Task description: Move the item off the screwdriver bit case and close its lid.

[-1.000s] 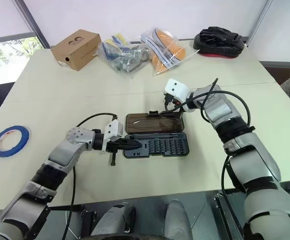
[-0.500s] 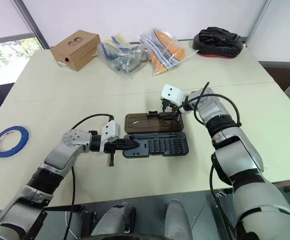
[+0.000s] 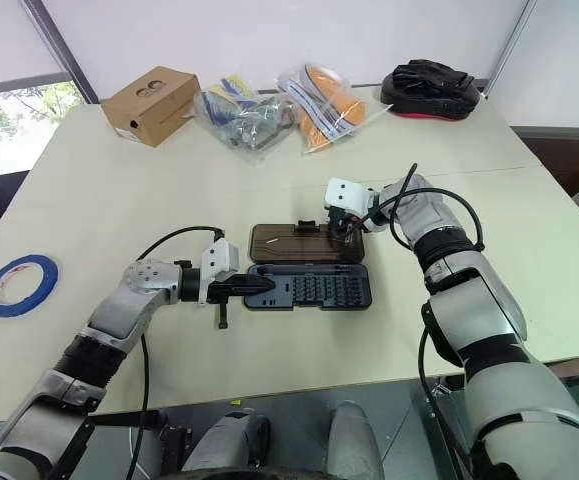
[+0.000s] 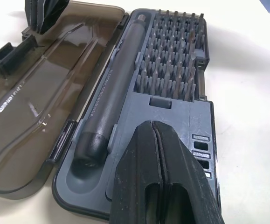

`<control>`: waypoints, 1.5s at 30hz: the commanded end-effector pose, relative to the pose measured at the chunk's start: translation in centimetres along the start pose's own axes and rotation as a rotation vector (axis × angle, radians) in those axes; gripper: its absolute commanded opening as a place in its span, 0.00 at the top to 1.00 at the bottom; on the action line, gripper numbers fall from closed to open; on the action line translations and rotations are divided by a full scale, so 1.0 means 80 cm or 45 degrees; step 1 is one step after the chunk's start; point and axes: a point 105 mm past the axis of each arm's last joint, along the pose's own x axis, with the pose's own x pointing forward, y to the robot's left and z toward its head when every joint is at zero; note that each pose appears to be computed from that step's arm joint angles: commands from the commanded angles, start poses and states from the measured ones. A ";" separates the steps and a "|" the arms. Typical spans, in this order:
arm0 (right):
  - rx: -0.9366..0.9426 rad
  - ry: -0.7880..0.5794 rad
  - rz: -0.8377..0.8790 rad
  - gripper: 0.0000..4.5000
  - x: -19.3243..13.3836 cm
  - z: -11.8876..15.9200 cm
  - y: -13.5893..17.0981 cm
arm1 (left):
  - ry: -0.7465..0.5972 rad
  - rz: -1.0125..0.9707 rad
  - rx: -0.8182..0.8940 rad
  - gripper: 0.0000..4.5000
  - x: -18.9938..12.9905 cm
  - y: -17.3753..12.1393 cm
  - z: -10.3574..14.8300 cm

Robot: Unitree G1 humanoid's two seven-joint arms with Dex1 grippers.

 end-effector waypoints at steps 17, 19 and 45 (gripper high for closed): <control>-0.509 -0.128 -0.368 0.99 -0.055 0.056 -0.002 | -0.014 0.201 -0.123 1.00 -0.012 0.020 -0.012; -0.563 -0.134 -0.421 0.99 -0.064 0.062 0.001 | -0.023 0.214 -0.133 1.00 -0.012 0.022 -0.011; -0.687 -0.186 -0.557 0.99 -0.078 0.085 0.015 | -0.648 0.497 -0.452 1.00 -0.117 0.094 0.131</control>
